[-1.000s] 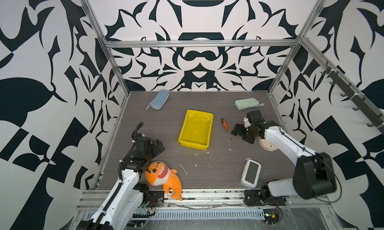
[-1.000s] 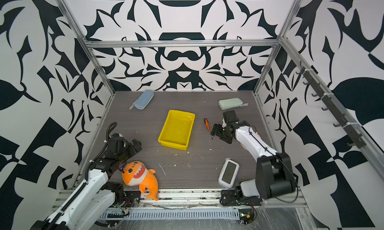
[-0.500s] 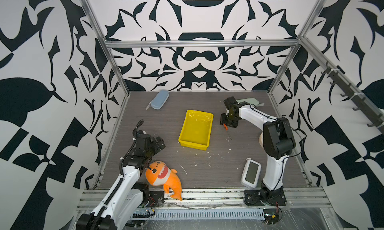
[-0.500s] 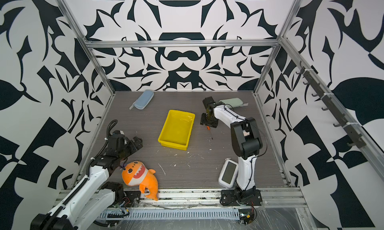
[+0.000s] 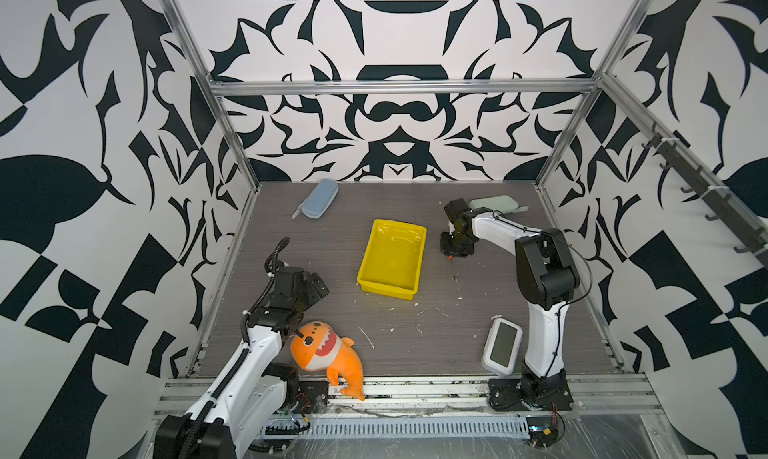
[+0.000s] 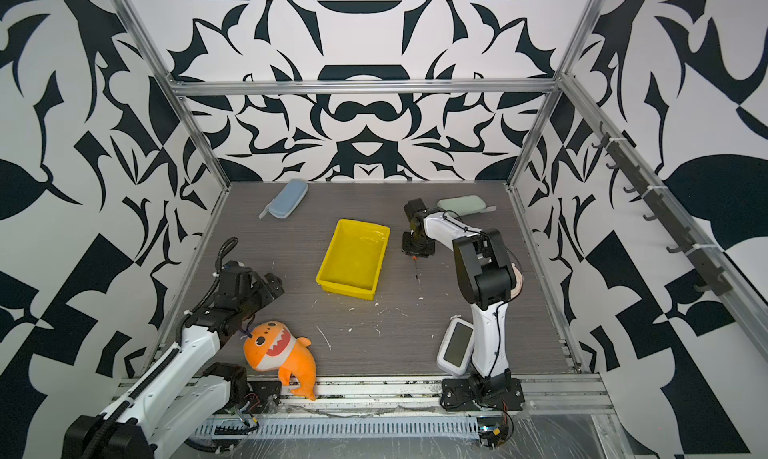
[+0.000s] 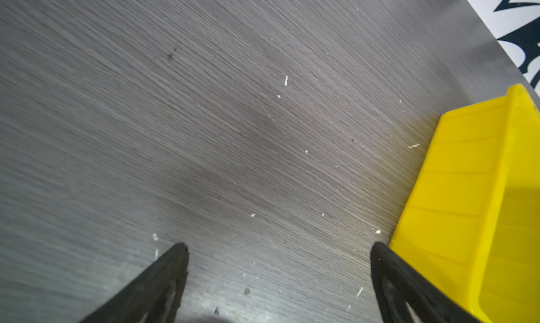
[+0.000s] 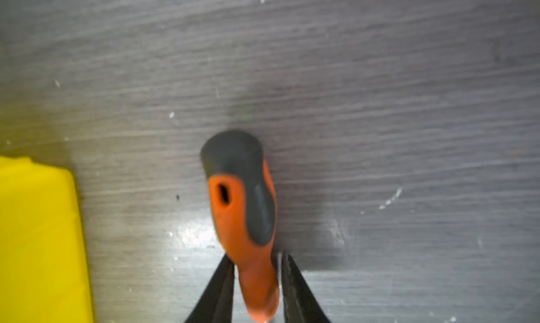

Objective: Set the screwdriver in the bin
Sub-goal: 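Lower the right gripper and close it on the screwdriver's orange handle, then lift the screwdriver with the right gripper and carry it over the yellow bin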

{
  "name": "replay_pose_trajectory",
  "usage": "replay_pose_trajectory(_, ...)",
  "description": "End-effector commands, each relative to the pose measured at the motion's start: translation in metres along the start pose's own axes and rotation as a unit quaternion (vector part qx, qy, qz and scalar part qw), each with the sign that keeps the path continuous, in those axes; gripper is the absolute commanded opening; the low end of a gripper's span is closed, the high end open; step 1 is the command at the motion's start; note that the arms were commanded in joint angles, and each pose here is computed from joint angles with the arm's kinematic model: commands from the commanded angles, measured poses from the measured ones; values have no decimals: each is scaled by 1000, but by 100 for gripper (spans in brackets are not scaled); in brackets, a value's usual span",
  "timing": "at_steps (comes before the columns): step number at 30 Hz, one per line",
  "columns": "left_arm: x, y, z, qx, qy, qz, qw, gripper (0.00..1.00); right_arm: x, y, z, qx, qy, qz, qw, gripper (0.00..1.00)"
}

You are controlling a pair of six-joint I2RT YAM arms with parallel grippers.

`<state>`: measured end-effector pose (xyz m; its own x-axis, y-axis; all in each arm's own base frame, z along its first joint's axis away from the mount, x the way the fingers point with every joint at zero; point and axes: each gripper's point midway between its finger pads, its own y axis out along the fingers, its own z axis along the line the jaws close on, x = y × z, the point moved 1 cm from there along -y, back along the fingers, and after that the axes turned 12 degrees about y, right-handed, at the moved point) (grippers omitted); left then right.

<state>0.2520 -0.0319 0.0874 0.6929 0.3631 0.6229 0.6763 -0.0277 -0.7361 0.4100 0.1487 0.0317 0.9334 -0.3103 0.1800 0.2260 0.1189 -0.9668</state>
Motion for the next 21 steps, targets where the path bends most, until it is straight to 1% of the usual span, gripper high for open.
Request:
replay_pose_trajectory(1,7,-5,6,21,-19,-13,1000,100,-2,-5,-1,8,-9,-7,1000,21)
replay_pose_trajectory(2,5,-3,11,32,-29,-15,999,100,-4,-3,-2,8,-8,-4,1000,13)
replay_pose_trajectory(4,7,-5,30,88,-72,-29,993,100,-10,-3,-3,7,-4,8,1000,1)
replay_pose_trajectory(5,9,-10,37,115,-92,-32,989,100,-12,-5,-3,11,0,13,1000,0)
replay_pose_trajectory(6,15,-16,42,136,-100,-36,985,100,-15,-9,2,23,-3,17,1000,0)
replay_pose_trajectory(9,28,-25,43,155,-77,-46,984,100,-22,-24,1,25,-11,11,1000,0)
replay_pose_trajectory(11,22,-20,47,161,-62,-43,984,100,-26,-37,-2,23,-9,5,1000,0)
replay_pose_trajectory(12,19,-19,48,159,-64,-42,984,100,-28,-44,-4,23,-7,1,1000,0)
replay_pose_trajectory(14,20,-22,41,133,-60,-46,988,100,-27,-60,-5,25,6,-15,1000,0)
replay_pose_trajectory(16,15,-21,43,118,-76,-63,988,100,-24,-75,1,46,36,-25,998,0)
replay_pose_trajectory(18,17,-20,37,82,-86,-94,988,100,-20,-92,27,112,71,-27,991,0)
replay_pose_trajectory(20,18,-16,32,54,-86,-114,988,100,-15,-109,57,175,96,-37,979,0)
replay_pose_trajectory(21,19,-17,32,52,-84,-120,988,100,-14,-120,75,201,105,-47,973,0)
